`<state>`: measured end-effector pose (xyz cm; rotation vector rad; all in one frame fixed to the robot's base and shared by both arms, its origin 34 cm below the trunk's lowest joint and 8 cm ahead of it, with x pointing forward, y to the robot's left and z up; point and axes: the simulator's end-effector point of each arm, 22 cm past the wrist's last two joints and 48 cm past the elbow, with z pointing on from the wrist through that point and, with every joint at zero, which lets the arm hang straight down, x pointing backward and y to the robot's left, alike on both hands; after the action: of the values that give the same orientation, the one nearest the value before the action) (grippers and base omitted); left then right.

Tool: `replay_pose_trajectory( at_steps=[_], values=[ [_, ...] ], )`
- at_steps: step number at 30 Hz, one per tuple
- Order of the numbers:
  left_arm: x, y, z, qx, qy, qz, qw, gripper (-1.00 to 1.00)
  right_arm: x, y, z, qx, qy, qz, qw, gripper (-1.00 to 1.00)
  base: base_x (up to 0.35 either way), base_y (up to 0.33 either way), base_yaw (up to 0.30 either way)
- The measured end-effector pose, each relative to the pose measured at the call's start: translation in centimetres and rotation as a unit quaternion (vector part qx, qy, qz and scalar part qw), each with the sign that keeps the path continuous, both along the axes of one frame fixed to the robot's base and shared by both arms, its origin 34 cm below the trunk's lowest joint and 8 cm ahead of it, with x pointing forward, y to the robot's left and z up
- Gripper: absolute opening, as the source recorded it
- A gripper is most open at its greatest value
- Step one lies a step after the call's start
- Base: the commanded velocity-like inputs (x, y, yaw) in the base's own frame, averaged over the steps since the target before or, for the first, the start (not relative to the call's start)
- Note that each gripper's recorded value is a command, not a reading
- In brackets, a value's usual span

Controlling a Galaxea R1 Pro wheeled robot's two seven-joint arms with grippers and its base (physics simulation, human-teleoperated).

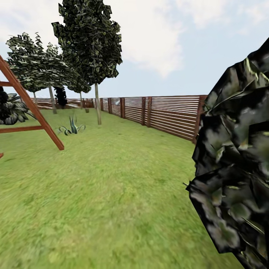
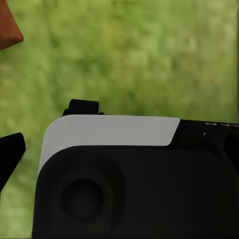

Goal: Take the three Easter eggs out of the wicker basket on the lawn in the garden, then place them on the lawn next to a single tree (choose any tree) so that all three eggs are next to the same tree and none are left in the basket.

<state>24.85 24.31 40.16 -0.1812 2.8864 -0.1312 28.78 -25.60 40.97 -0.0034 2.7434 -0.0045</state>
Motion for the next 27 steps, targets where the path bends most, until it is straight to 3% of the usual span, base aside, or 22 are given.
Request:
replay_pose_trajectory(
  at_steps=[9,27],
  values=[
    [-0.21,-0.01,-0.06,0.000,0.003,0.000,1.0000,1.00,-0.20,0.00,-0.09,0.000,0.003,0.000,1.0000,1.00,0.324,0.000,0.148],
    [-0.29,0.00,-0.09,0.000,0.004,0.000,1.0000,1.00,-0.25,0.00,-0.11,0.000,0.004,0.000,1.0000,1.00,0.315,-0.042,0.058]
  ],
)
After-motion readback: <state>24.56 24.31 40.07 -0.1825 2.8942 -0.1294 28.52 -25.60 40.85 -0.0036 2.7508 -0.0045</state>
